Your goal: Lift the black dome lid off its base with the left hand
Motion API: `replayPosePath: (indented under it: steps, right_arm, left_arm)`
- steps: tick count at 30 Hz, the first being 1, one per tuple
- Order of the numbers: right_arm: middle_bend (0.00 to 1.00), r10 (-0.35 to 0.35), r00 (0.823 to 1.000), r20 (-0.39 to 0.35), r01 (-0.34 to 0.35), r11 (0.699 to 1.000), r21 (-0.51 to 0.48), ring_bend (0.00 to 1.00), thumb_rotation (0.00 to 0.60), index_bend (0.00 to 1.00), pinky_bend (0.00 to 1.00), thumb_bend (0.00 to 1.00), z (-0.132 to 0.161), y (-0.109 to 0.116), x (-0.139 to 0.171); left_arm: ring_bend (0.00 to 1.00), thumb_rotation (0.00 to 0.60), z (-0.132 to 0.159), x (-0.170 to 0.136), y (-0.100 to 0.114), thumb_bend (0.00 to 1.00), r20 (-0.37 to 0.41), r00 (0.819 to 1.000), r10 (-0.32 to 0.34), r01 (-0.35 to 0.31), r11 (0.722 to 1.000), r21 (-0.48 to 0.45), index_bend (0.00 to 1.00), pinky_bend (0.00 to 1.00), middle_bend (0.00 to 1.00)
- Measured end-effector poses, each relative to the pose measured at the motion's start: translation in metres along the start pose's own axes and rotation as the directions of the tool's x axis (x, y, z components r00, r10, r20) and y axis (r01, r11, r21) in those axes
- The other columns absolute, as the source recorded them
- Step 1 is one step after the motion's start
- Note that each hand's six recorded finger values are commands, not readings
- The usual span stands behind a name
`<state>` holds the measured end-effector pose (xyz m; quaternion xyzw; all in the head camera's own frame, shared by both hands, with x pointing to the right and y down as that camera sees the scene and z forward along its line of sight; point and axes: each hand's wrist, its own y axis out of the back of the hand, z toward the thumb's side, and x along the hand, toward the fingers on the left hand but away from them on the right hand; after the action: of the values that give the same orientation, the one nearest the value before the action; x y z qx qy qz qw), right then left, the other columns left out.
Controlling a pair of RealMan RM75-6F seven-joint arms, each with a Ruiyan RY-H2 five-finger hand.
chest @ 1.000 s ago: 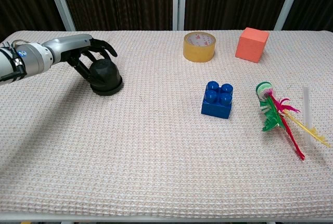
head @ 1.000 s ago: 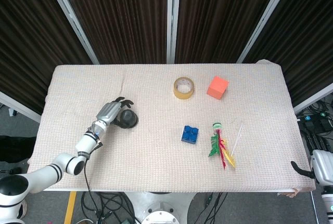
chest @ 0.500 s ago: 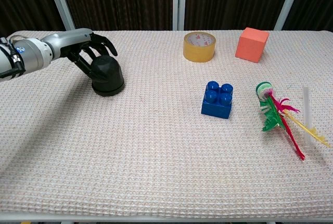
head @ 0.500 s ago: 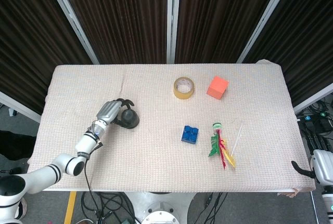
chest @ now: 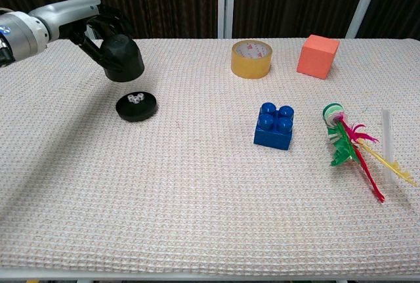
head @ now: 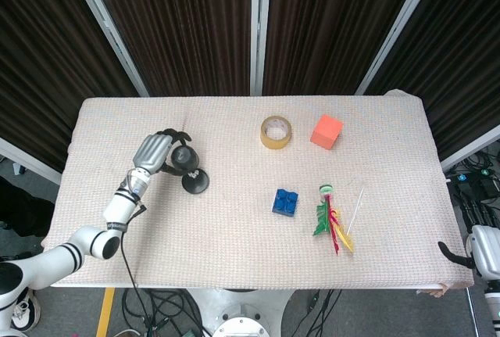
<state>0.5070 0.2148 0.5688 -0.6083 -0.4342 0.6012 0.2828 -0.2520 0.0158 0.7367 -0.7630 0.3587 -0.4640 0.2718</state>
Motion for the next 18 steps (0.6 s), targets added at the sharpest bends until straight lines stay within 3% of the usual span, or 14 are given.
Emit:
replayPosePath:
  steps: [5,12,18]
  right_arm:
    - [0.02,0.002,1.000,0.001,-0.002,1.000,0.004,0.00,0.600,0.00,0.00,0.19,0.000,0.000,0.000]
    - [0.02,0.003,1.000,0.002,-0.003,1.000,0.006,0.00,0.600,0.00,0.00,0.19,0.001,-0.001,0.000]
    - [0.02,0.003,1.000,0.002,-0.003,1.000,0.006,0.00,0.600,0.00,0.00,0.19,0.002,0.000,0.000]
  left_arm:
    - [0.22,0.600,-0.028,0.003,0.007,0.08,-0.081,0.997,0.010,-0.009,1.000,0.009,0.31,0.27,0.44]
    - [0.20,0.600,-0.069,0.005,0.005,0.09,-0.198,0.980,-0.012,0.009,1.000,-0.016,0.28,0.27,0.31]
    - [0.14,0.600,-0.078,0.002,0.001,0.05,-0.217,0.976,-0.029,0.017,0.998,-0.056,0.18,0.24,0.23]
